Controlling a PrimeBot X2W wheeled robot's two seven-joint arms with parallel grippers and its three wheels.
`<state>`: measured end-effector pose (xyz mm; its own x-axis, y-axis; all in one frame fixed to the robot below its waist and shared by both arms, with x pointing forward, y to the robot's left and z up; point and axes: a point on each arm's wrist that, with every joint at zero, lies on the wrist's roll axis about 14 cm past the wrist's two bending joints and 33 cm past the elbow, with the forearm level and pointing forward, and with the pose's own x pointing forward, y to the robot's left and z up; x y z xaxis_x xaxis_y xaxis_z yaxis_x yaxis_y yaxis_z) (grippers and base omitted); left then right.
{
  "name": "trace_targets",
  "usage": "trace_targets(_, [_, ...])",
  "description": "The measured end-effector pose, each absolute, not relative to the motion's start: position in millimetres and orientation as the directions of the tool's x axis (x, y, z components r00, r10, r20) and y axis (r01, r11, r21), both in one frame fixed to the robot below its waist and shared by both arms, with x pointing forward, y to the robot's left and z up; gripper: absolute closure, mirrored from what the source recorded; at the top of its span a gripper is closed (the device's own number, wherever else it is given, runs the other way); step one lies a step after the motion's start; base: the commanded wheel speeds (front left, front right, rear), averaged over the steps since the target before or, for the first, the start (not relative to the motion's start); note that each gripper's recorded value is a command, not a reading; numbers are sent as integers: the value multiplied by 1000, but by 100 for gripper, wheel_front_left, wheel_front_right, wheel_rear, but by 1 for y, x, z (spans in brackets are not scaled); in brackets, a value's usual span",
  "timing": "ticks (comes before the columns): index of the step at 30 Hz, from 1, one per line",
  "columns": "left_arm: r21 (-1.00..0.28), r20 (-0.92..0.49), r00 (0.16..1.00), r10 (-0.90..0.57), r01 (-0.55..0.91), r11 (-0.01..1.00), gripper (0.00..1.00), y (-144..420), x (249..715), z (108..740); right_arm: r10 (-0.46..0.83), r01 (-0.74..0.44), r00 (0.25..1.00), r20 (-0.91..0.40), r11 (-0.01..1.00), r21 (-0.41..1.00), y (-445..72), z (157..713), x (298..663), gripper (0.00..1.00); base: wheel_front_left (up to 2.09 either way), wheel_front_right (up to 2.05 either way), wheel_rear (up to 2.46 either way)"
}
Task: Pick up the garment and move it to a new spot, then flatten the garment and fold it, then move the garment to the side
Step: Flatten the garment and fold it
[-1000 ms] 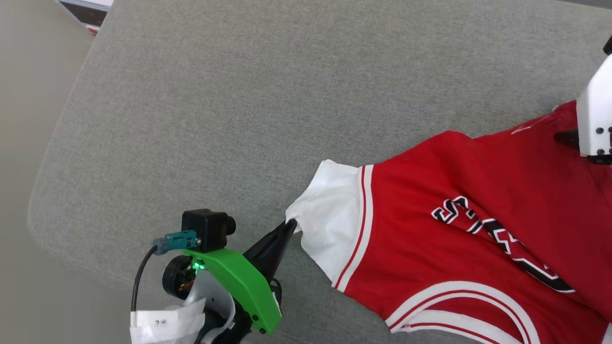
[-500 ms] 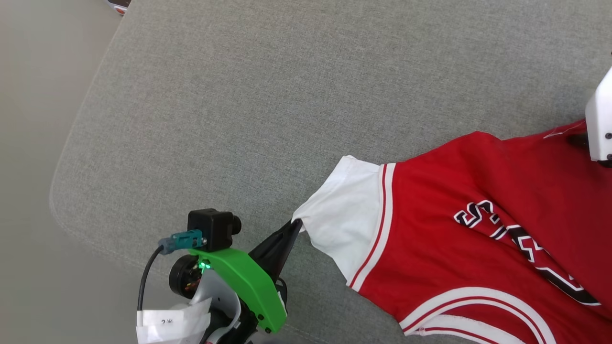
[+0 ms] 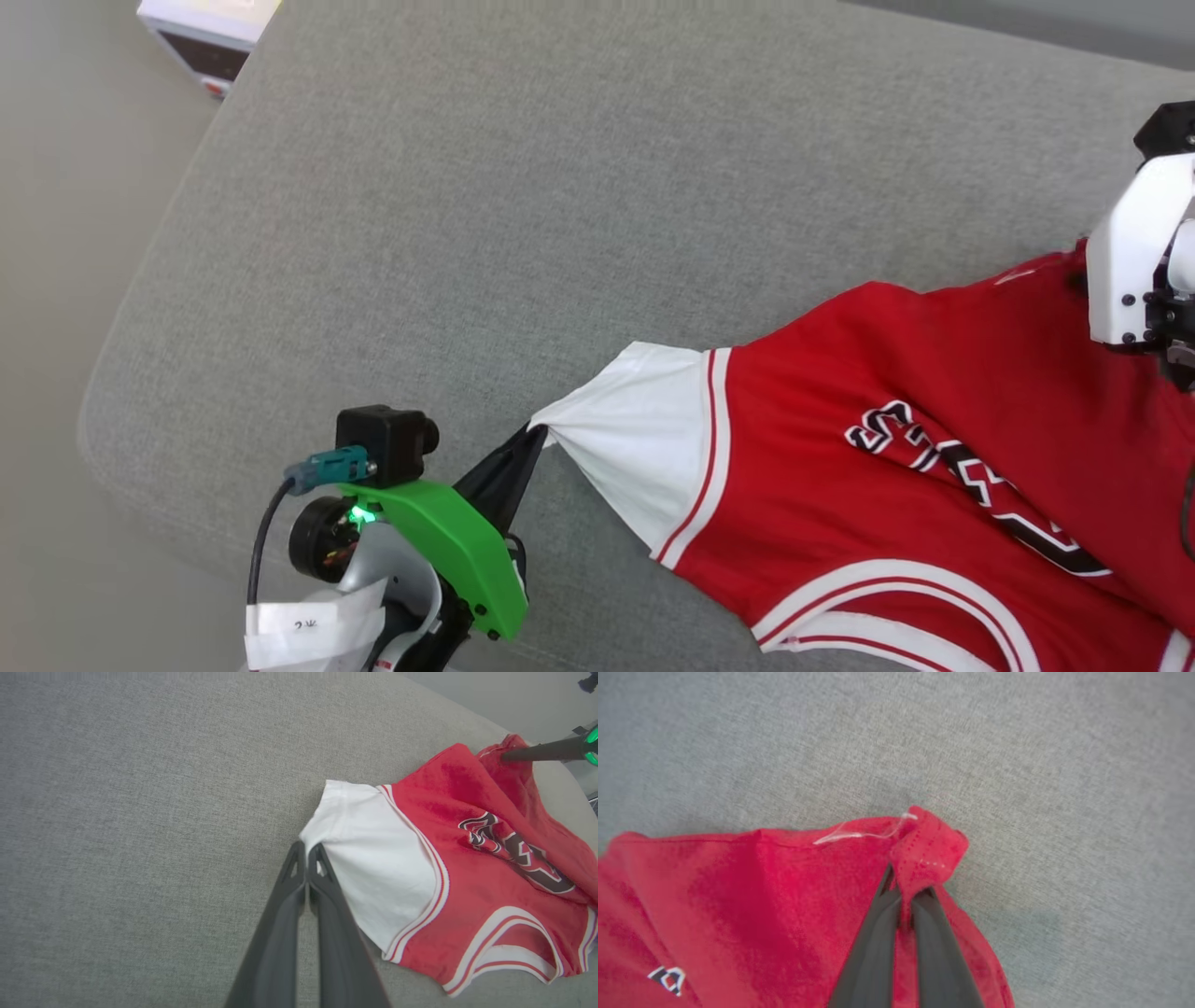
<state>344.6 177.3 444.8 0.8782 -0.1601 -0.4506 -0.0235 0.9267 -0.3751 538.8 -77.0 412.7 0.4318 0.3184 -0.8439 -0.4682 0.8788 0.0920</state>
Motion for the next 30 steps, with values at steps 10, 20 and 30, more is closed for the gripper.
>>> trace_targets(10, [-313, -328, 937, -118, 10, 950, 100, 197, 354, 493, 379, -430, 681, -626, 900, 77, -104, 504, 539, 100, 0, 0, 0])
trace_targets(20, [-258, -135, 981, -138, 99, 961, 100, 196, 367, 563, 341, -352, 862, -376, 935, 39, -152, 588, 513, 100, 0, 0, 0])
trace_targets(30, [-159, 212, 958, -194, 229, 960, 100, 181, 373, 675, 282, -283, 952, -123, 959, 11, -190, 666, 469, 100, 0, 0, 0])
